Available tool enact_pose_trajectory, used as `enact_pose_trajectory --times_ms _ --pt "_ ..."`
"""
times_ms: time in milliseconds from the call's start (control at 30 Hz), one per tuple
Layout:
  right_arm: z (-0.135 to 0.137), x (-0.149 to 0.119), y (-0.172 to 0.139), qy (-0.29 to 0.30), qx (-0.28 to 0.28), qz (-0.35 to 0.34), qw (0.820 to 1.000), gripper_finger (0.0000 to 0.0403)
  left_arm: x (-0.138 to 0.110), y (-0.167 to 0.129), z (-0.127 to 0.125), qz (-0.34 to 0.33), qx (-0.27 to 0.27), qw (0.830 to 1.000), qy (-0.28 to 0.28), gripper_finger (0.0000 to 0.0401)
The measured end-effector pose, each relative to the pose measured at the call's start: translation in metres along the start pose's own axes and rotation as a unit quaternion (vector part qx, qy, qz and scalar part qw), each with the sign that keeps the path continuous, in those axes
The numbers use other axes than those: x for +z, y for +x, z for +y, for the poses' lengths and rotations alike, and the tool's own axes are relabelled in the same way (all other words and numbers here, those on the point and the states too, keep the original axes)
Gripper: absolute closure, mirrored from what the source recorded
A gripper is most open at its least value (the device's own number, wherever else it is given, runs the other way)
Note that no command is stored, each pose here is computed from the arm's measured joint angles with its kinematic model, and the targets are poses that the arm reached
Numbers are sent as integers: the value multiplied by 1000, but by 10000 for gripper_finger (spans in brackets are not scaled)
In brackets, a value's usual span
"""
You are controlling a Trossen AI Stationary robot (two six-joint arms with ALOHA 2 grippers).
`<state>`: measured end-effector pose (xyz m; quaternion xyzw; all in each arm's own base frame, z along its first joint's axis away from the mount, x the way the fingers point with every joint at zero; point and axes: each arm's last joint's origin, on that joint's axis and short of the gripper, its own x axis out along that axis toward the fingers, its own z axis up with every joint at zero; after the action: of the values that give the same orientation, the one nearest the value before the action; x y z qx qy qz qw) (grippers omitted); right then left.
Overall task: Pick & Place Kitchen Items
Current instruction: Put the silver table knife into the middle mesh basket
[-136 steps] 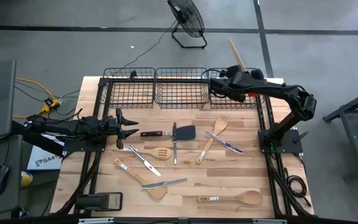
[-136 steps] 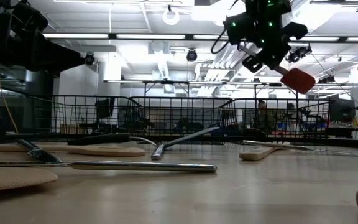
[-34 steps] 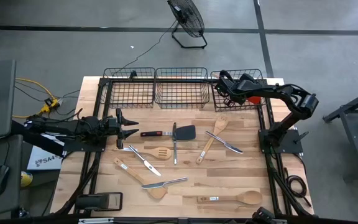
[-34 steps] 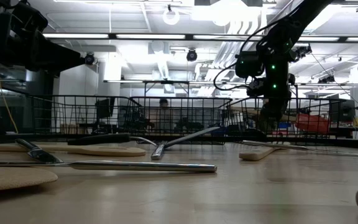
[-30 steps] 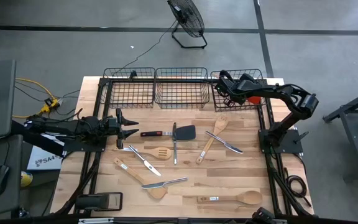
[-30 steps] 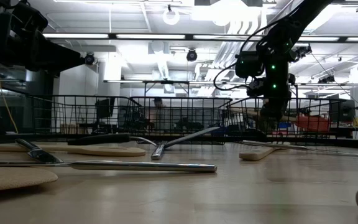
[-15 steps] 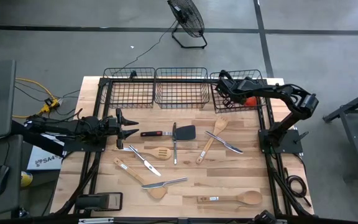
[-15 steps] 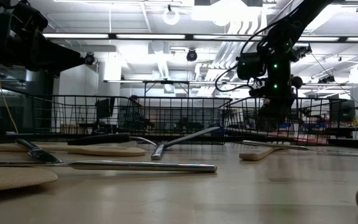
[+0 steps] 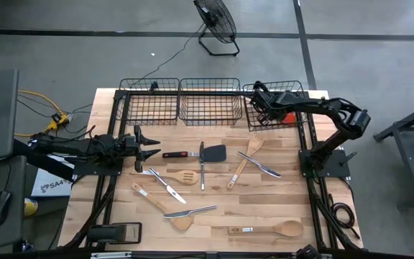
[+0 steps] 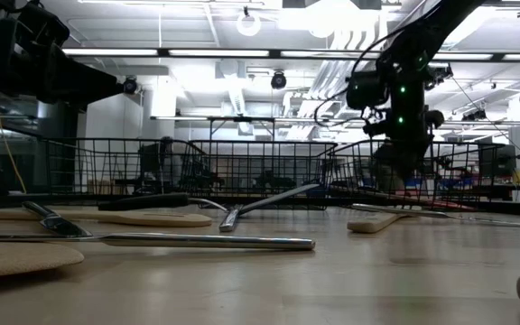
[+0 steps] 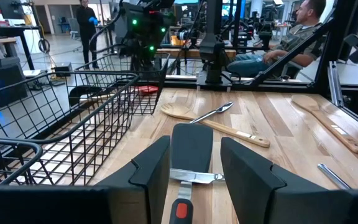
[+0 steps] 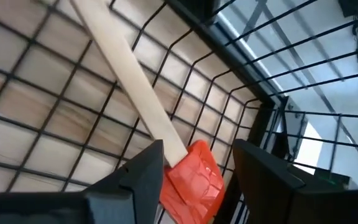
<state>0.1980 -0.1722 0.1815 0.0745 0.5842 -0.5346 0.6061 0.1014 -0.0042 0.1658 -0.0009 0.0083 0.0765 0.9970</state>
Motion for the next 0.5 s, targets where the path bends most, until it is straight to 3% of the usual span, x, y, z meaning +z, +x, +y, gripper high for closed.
enact_pose_trajectory --times_ms 233,500 --pt "-23 1 -26 56 28 -59 996 217 0 0 0 0 0 1000 0 260" --pt "-45 0 -62 117 147 -153 970 217 0 0 0 0 0 1000 0 260"
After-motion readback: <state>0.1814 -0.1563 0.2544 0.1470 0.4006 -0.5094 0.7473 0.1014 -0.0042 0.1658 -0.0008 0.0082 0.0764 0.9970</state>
